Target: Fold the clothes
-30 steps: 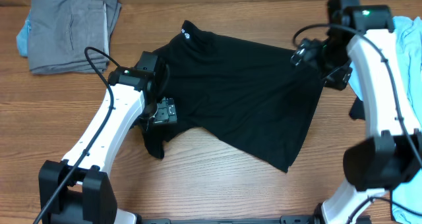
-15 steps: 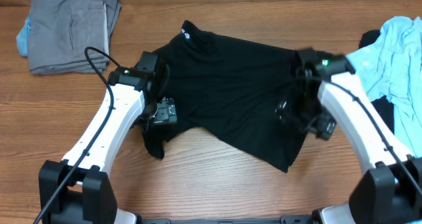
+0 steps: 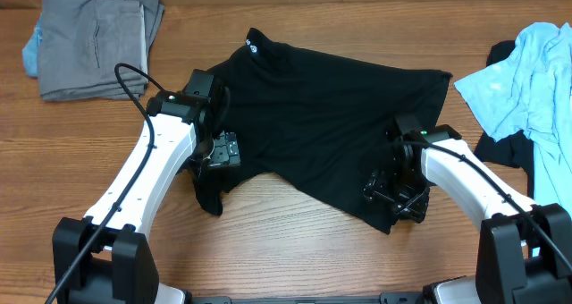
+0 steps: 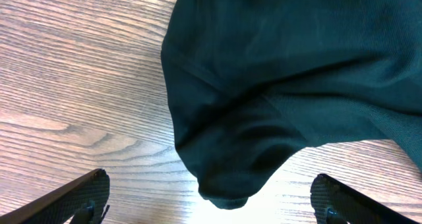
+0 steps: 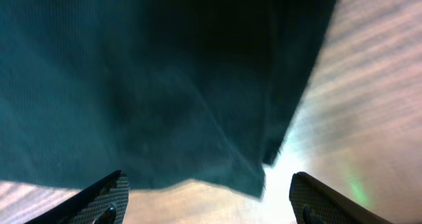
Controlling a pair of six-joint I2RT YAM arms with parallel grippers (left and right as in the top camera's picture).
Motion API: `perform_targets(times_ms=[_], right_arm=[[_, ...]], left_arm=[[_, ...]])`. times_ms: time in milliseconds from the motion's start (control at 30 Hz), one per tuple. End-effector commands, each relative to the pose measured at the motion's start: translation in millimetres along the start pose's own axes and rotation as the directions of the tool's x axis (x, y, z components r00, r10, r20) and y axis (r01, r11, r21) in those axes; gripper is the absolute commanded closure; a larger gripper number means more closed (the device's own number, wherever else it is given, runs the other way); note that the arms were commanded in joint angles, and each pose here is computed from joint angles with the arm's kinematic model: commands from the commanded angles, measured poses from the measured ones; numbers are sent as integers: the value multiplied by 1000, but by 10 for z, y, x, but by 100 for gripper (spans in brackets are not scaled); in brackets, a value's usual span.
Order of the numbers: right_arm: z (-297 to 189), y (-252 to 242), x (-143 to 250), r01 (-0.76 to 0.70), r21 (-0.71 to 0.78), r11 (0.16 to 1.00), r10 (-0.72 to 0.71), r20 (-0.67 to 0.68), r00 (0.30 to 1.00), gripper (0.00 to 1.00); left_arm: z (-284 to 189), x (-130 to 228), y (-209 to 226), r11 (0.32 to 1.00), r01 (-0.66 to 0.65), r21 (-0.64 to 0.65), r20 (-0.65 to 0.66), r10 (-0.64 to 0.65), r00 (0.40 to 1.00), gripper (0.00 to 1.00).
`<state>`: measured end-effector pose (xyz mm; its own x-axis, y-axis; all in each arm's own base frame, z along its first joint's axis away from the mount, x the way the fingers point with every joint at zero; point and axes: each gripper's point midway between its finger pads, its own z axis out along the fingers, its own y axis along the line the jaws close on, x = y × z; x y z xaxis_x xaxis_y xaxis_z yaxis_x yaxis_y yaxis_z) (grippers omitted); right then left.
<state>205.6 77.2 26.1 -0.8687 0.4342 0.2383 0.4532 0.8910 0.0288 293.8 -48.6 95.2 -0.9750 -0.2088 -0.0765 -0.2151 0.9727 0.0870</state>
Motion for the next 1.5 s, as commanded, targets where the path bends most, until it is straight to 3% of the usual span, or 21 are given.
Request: perform_targets(times_ms=[0, 267, 567, 667, 1167, 1467], right_arm=[[47, 39, -9, 17, -38, 999, -17, 17, 1000, 18], [81, 58, -36, 21, -51, 998, -19, 29, 999, 35], [80, 32, -55, 10, -38, 999, -9, 39, 999, 74], [80, -42, -60, -32, -5, 999, 32, 45, 998, 96], [-202, -606, 331, -218, 179, 959, 219, 14, 976, 96], [-599, -623, 511, -376, -15, 927, 375, 126, 919, 96]], left_arm=[[-7, -13, 16, 1000, -7, 3, 4, 7, 1000, 0], [-7, 3, 10, 1000, -8, 7, -4, 8, 1000, 0], [-7, 10, 14, 1000, -8, 5, -7, 8, 1000, 0], [-7, 10, 14, 1000, -8, 5, -7, 8, 1000, 0], [-9, 45, 30, 1000, -10, -1, -21, 10, 1000, 0], [-15, 124, 51, 1000, -15, -6, -53, 15, 998, 0]])
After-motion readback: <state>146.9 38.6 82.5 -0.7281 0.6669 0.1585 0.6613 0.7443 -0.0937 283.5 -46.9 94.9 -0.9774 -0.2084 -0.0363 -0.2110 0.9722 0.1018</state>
